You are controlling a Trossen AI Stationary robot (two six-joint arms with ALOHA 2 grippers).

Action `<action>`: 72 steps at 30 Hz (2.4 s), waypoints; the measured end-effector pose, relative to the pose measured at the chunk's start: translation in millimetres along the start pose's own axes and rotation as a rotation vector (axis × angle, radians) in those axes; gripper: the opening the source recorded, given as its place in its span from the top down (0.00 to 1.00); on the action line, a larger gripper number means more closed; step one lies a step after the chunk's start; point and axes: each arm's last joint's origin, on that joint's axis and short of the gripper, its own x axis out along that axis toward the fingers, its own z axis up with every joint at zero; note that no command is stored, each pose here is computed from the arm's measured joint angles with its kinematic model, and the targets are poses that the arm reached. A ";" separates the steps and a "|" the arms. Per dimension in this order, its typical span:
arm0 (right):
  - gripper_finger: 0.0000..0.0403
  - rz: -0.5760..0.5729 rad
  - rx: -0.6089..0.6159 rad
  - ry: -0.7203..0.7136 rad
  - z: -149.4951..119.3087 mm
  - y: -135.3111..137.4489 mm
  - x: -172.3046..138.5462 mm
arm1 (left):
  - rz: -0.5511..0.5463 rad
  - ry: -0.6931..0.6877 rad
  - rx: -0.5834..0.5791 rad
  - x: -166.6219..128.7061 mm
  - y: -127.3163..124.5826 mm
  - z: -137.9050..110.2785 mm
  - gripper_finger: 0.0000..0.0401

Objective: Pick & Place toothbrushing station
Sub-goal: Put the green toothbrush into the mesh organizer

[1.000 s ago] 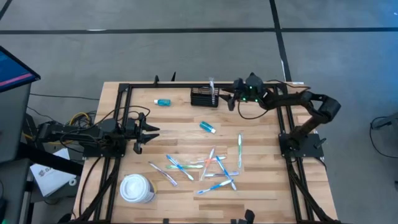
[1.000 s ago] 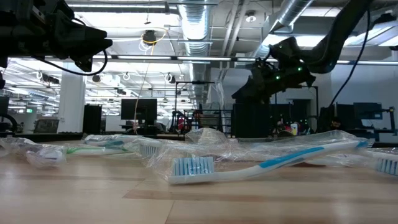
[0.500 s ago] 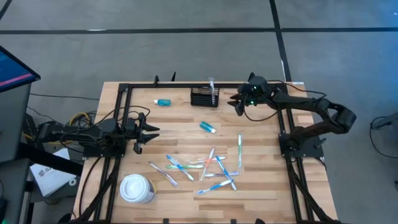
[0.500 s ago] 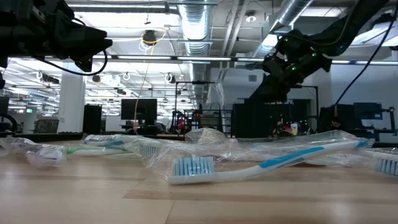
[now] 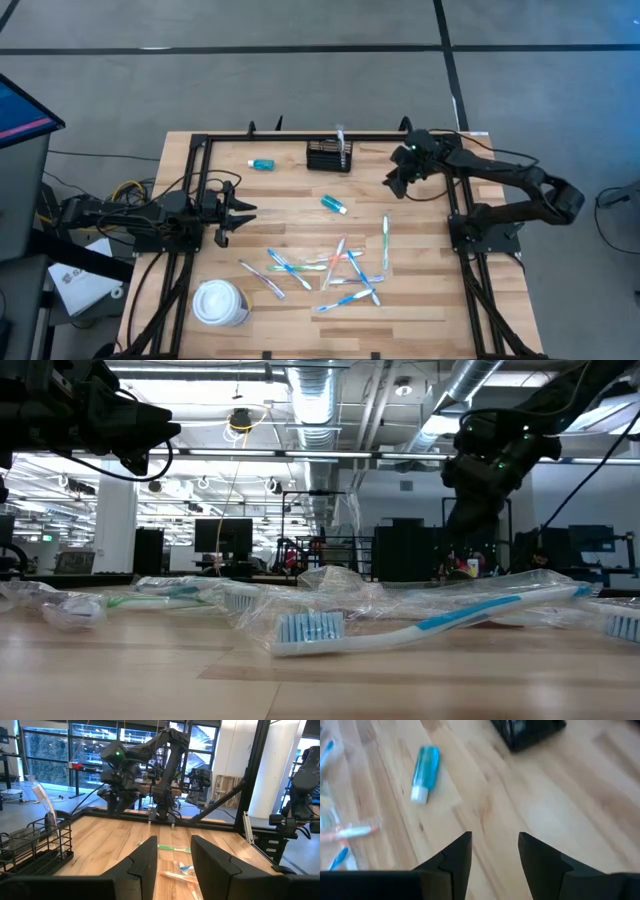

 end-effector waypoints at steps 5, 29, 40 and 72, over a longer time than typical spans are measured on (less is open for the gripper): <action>0.63 0.010 0.005 0.057 -5.5 4.0 0.5 | 0.000 0.000 0.000 0.0 0.0 0.1 0.72; 0.67 0.113 -0.019 0.343 -33.9 55.2 9.0 | 0.000 -0.001 0.000 0.0 0.0 0.1 0.72; 0.67 0.157 -0.064 0.427 -46.1 81.9 10.4 | 0.001 0.000 0.000 0.0 0.0 0.0 0.72; 0.67 0.110 -0.131 0.554 -82.4 138.7 13.7 | 0.000 -0.001 0.000 0.0 0.0 0.2 0.72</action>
